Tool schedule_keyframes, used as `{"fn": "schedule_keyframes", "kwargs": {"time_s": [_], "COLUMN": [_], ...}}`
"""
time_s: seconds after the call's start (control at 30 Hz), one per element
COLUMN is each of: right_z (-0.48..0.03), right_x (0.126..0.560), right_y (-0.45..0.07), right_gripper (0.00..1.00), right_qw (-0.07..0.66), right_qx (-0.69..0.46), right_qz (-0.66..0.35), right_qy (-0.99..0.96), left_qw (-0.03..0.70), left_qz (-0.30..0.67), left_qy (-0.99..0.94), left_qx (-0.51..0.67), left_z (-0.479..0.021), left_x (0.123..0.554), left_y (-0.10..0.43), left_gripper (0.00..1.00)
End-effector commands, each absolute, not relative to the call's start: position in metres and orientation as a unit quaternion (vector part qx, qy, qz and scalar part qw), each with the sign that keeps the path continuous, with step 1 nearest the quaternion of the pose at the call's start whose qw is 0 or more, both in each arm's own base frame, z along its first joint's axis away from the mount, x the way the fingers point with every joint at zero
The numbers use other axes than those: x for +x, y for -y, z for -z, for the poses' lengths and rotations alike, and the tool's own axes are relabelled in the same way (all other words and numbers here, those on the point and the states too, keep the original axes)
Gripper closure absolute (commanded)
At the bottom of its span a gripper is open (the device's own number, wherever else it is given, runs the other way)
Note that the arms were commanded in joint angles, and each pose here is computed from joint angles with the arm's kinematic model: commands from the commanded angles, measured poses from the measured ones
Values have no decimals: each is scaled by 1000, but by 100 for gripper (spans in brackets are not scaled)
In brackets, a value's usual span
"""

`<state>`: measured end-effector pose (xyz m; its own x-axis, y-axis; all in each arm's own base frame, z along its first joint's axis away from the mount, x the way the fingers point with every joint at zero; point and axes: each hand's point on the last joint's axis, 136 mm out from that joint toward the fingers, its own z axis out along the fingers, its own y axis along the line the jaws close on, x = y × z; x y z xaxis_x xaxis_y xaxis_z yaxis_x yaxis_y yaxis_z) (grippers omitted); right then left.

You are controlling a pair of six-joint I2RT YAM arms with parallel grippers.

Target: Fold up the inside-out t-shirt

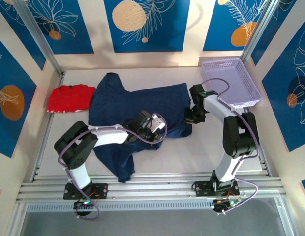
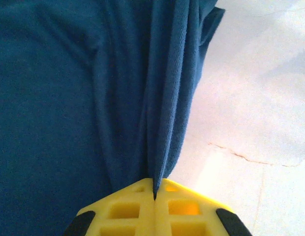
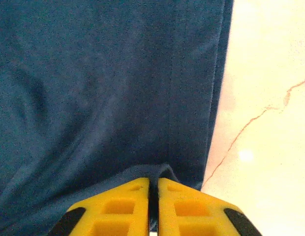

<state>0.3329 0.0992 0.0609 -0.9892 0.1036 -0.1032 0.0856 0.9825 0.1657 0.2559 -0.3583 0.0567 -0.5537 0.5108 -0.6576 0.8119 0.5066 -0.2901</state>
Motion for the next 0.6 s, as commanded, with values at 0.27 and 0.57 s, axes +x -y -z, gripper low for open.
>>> {"fn": "schedule_keyframes", "kwargs": {"time_s": [0.27,0.57], "right_z": [-88,-47], "right_x": [282,279], "right_y": [-122,-133], "right_gripper": [53,46], "right_qw": [90,55], "right_qx": [8,-12], "right_qz": [-97,-46], "right_qy": [-991,-997], "left_qw": [204,202], "left_qz": [339,342], "left_qy": [-834,-833], "left_qx": [385,386], "left_z": [-48,-48], "left_x": [244,243], "left_y": [365,365], "left_gripper": [100,100]}}
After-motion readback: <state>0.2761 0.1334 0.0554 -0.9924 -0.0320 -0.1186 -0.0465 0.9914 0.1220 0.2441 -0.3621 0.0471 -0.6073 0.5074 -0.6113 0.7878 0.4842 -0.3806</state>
